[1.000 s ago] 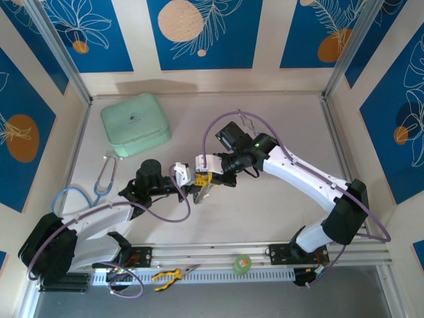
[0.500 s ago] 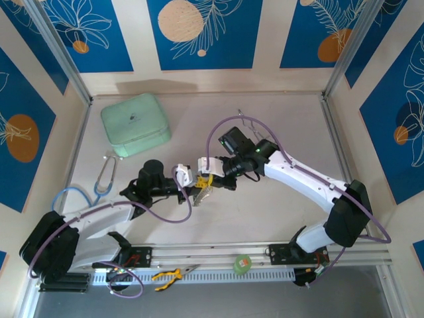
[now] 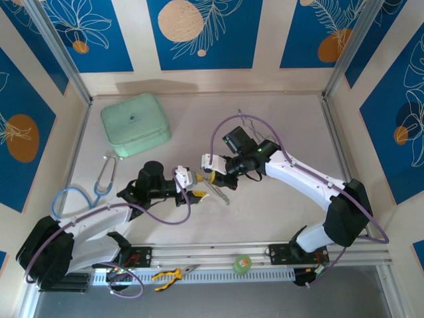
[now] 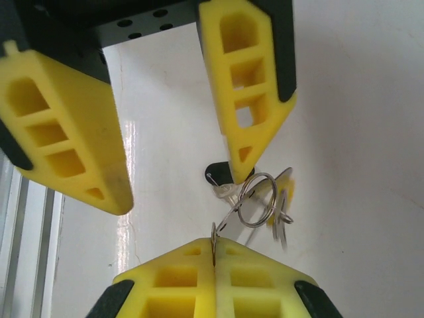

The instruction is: Put the keys on the keyring

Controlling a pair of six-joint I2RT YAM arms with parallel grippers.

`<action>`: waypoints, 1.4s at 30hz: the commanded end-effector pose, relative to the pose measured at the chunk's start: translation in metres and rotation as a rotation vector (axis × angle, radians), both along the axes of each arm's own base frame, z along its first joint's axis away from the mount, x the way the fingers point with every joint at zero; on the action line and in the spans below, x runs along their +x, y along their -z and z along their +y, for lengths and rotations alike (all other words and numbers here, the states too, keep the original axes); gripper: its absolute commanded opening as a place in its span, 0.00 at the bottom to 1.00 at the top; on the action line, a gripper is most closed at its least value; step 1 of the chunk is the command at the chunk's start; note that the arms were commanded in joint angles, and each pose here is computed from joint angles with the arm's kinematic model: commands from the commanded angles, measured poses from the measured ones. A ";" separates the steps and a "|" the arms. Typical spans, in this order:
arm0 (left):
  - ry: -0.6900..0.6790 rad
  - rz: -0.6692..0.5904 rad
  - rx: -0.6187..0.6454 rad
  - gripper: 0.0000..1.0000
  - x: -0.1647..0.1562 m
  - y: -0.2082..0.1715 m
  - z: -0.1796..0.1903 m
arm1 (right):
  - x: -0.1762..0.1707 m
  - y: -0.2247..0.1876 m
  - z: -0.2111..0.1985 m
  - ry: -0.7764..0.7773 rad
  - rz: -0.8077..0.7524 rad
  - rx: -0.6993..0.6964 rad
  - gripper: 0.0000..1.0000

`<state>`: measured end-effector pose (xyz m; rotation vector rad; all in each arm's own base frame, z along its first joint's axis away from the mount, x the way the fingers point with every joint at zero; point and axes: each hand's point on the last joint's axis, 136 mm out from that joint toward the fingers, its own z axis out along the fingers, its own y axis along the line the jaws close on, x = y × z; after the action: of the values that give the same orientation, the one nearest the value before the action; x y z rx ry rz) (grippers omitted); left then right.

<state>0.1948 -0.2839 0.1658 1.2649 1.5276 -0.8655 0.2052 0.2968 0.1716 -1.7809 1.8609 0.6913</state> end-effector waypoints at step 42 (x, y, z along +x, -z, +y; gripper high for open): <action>0.055 -0.015 -0.083 0.00 -0.004 0.001 -0.011 | -0.001 -0.007 0.012 0.004 0.069 0.175 0.31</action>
<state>0.1956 -0.2906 0.1565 1.2593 1.5023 -0.9113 0.2010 0.3066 0.1652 -1.7566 1.8276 0.7920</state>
